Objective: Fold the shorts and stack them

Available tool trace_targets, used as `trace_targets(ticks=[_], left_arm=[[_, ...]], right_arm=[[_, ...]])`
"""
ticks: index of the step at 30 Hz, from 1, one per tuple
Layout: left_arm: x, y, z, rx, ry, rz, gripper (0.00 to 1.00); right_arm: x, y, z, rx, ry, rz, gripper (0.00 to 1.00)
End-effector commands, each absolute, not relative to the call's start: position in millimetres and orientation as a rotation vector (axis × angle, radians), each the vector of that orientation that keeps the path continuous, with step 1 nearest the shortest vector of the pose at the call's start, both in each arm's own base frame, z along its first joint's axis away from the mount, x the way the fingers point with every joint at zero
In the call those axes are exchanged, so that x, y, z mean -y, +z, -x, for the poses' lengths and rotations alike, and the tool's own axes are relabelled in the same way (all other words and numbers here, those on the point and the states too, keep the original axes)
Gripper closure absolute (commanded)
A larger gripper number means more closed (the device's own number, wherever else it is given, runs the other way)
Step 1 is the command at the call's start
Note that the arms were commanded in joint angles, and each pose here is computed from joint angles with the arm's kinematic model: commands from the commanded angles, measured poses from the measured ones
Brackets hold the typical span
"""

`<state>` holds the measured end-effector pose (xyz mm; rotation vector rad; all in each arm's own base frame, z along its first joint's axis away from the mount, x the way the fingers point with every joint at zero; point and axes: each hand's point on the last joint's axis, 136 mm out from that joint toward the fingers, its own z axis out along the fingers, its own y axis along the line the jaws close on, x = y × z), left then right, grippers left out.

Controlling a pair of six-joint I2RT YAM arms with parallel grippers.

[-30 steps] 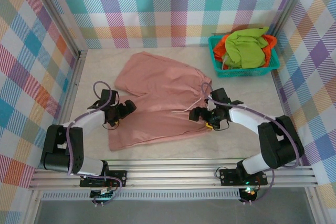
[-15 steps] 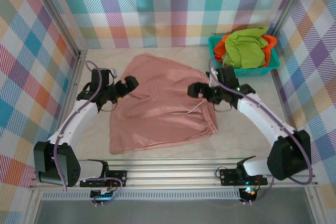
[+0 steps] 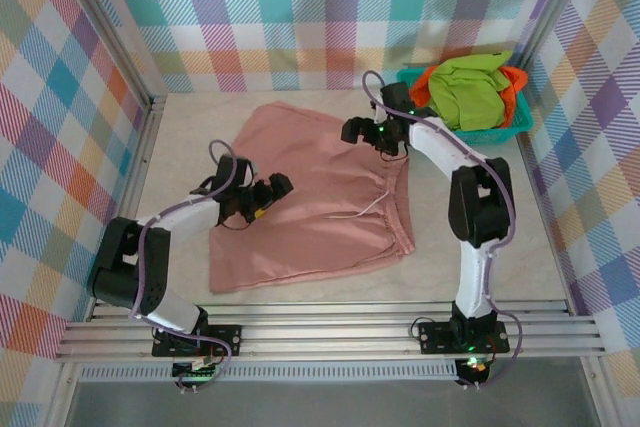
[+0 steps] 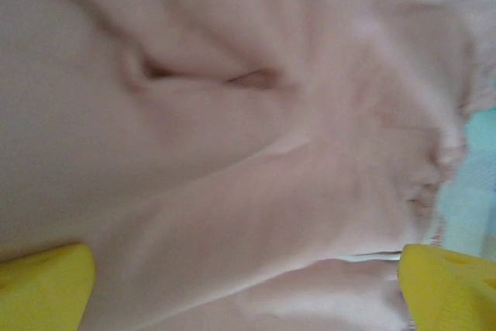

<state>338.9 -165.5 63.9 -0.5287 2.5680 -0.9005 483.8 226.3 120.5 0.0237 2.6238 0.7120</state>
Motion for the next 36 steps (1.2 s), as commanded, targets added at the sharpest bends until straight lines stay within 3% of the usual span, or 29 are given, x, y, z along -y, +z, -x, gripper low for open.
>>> trace_targets(ticks=[1,12,23,31,36], left_arm=[[155,44,-329,-2.578,-0.825,0.561,0.0],[98,14,-303,-2.673,-0.549,0.602,0.0],[82,19,-313,-2.659,-0.564,0.629,0.0],[73,110,-314,-2.491,-0.558,0.597,0.0],[50,140,-287,-2.438,-0.495,0.736,0.0]], right_arm=[[-220,106,-492,-2.674,0.649,-0.009,0.01],[-203,53,-510,-2.784,0.479,-0.016,0.01],[-199,34,-533,-2.819,0.408,-0.017,0.01],[-235,113,-546,-2.623,0.667,0.077,0.0],[-251,182,-511,-2.487,0.735,0.153,0.0]])
